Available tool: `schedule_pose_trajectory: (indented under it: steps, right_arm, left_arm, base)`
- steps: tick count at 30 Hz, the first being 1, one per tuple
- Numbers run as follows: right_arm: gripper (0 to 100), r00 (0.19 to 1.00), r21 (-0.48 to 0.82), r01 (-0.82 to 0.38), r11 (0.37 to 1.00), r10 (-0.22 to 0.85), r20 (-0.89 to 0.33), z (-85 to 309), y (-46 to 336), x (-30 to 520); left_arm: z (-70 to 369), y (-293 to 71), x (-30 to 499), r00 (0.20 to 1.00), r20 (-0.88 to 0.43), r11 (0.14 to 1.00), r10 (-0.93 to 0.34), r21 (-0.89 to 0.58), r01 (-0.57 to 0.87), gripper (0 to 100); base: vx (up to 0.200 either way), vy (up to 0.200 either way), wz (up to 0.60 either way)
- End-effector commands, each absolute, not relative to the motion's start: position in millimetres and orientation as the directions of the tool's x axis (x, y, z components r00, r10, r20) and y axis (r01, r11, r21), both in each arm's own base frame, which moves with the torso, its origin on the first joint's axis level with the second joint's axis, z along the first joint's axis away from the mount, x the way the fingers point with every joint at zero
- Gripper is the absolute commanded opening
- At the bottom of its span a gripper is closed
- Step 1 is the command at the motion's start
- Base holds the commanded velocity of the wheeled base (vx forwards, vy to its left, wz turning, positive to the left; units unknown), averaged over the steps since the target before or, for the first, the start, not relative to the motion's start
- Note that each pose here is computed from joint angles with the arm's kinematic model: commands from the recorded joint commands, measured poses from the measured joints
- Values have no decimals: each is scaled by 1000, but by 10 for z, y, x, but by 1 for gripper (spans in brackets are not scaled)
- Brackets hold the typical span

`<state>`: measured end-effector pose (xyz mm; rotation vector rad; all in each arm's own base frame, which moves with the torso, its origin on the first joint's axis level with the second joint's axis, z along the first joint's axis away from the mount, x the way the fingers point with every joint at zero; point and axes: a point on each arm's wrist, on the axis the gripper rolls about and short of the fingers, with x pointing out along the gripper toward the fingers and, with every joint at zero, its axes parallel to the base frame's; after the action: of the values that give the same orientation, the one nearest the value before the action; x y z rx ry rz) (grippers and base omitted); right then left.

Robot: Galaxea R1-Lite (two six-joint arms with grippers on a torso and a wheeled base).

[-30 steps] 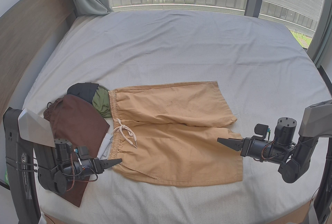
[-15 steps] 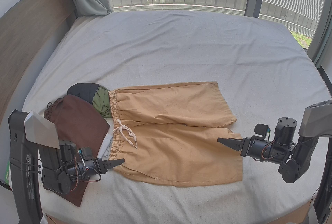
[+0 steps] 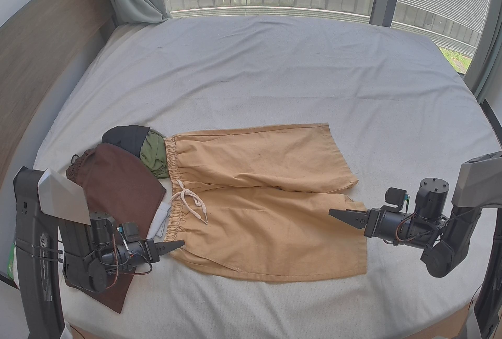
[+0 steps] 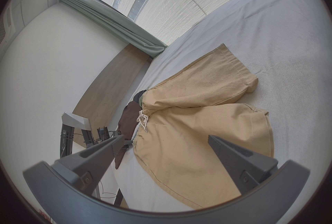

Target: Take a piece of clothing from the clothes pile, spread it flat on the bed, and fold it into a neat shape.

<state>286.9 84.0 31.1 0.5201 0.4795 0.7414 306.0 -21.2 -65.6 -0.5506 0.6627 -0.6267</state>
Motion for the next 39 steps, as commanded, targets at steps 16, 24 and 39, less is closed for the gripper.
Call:
schedule_pose_trajectory:
  steps: [16, 24, 39]
  right_arm:
    - [100, 606, 496, -492, 716, 690, -396, -22, 619, 2544]
    - [100, 632, 432, -470, 770, 635, -444, -189, 404, 2569]
    - [100, 595, 407, -455, 792, 611, -522, -368, 314, 2436]
  left_arm:
    - [-667, -207, 3059, 620, -386, 682, -683, -640, 354, 0]
    - [-676, -207, 3057, 619, -388, 682, -683, -641, 352, 0]
    - [-685, -207, 3055, 618, -390, 685, -683, -635, 357, 0]
  base:
    - [0, 0, 0]
    - [0, 0, 0]
    - [0, 0, 0]
